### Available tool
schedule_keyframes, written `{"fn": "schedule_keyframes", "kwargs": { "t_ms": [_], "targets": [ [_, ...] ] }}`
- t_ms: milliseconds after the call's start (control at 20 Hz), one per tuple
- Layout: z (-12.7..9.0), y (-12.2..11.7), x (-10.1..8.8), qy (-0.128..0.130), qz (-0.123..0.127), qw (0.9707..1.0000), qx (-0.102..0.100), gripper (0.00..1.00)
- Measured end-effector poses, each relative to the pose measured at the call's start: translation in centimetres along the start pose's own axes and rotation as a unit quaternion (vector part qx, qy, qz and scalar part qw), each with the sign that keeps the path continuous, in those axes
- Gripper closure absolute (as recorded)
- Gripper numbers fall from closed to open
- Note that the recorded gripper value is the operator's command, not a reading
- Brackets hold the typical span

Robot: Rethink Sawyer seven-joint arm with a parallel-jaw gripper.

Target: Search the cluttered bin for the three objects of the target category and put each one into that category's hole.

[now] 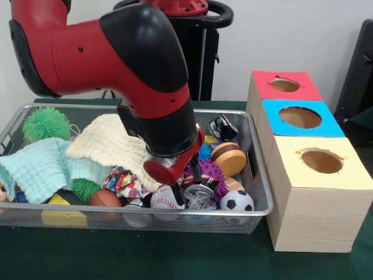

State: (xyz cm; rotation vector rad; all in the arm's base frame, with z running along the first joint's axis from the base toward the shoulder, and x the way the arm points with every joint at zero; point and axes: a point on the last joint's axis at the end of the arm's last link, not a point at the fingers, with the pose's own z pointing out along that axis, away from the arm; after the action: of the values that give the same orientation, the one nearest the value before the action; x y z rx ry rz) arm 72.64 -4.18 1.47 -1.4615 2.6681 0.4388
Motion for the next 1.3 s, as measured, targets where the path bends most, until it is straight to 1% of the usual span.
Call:
{"fn": "schedule_keyframes", "kwargs": {
  "t_ms": [550, 850, 1000, 1100, 1150, 1300],
  "targets": [
    [-0.1, 0.0, 0.0, 0.0, 0.0, 1.0, 0.0, 0.0],
    [0.0, 0.0, -0.1, -0.001, -0.001, 1.0, 0.004, 0.0],
    [-0.1, -0.2, -0.3, -0.008, 0.003, 0.9999, 0.012, 0.0],
    [0.0, -0.4, -0.6, -0.016, 0.007, 0.9996, 0.02, 0.0],
    [0.0, -0.5, -0.8, -0.025, 0.012, 0.9992, 0.03, 0.0],
    [0.0, -0.9, -1.2, -0.038, 0.02, 0.9981, 0.043, 0.0]
  ]
}}
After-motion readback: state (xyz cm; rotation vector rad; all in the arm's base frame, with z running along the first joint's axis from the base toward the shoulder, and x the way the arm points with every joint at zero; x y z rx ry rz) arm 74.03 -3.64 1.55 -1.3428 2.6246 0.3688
